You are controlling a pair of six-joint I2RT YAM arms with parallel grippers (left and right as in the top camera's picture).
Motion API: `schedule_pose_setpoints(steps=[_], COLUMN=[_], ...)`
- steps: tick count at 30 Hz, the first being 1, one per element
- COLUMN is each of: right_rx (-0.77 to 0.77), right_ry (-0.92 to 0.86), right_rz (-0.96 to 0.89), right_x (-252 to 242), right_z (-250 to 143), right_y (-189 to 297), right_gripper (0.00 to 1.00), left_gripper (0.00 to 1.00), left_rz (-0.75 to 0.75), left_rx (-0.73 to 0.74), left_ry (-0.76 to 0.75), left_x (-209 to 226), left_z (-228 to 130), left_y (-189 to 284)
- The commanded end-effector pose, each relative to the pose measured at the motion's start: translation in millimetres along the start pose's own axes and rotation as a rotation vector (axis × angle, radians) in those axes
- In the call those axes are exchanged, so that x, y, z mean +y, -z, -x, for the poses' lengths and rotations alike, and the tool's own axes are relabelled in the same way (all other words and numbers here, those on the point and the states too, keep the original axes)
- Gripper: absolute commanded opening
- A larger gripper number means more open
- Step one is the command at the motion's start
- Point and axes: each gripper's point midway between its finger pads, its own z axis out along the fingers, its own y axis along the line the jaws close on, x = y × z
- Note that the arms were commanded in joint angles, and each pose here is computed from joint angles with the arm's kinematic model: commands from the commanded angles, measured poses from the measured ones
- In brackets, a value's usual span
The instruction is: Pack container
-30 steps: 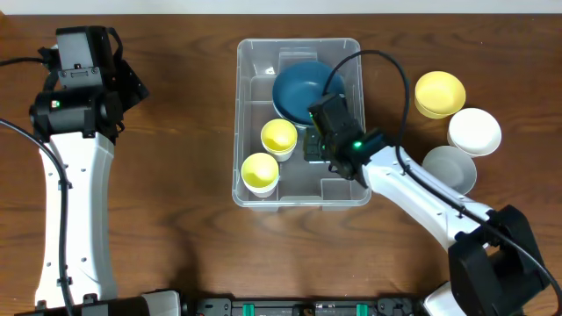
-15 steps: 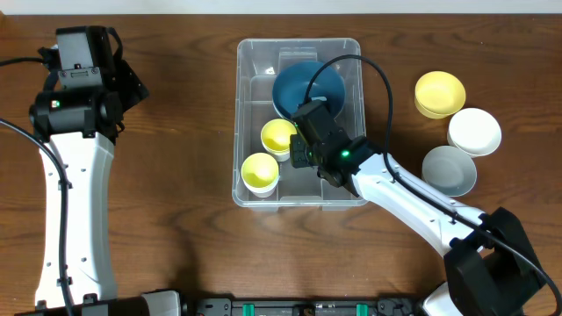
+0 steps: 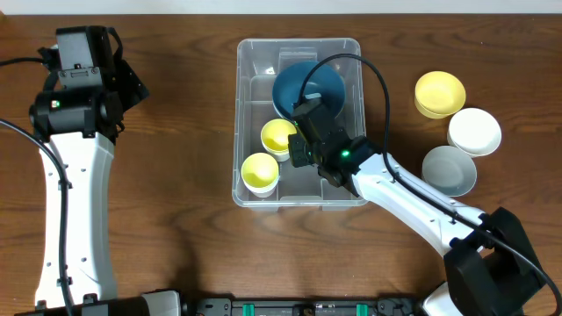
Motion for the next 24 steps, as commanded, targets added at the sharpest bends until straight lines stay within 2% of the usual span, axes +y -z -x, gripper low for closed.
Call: schedule_pose_setpoints(steps=[1,11,19,24], right_rx=[0.006,0.006,0.033,0.007], right_ry=[0.086,0.136,0.135,0.128], right_rz=[0.057,0.079,0.023,-0.04], right_x=[11,15,3,-11], right_z=[-2,-3,-9,-1], right_y=[2,2,2,19], right_gripper=[0.01,0.01,0.01,0.01], left_gripper=[0.98,0.98,0.98,0.98], left_rz=[0.015,0.015,0.015,0.015], left_rx=[-0.022,-0.022,-0.022,-0.022], left_ry=[0.014,0.014,0.014,0.014], left_x=[4,4,4,4], left_z=[7,7,7,7], left_y=[4,4,4,4])
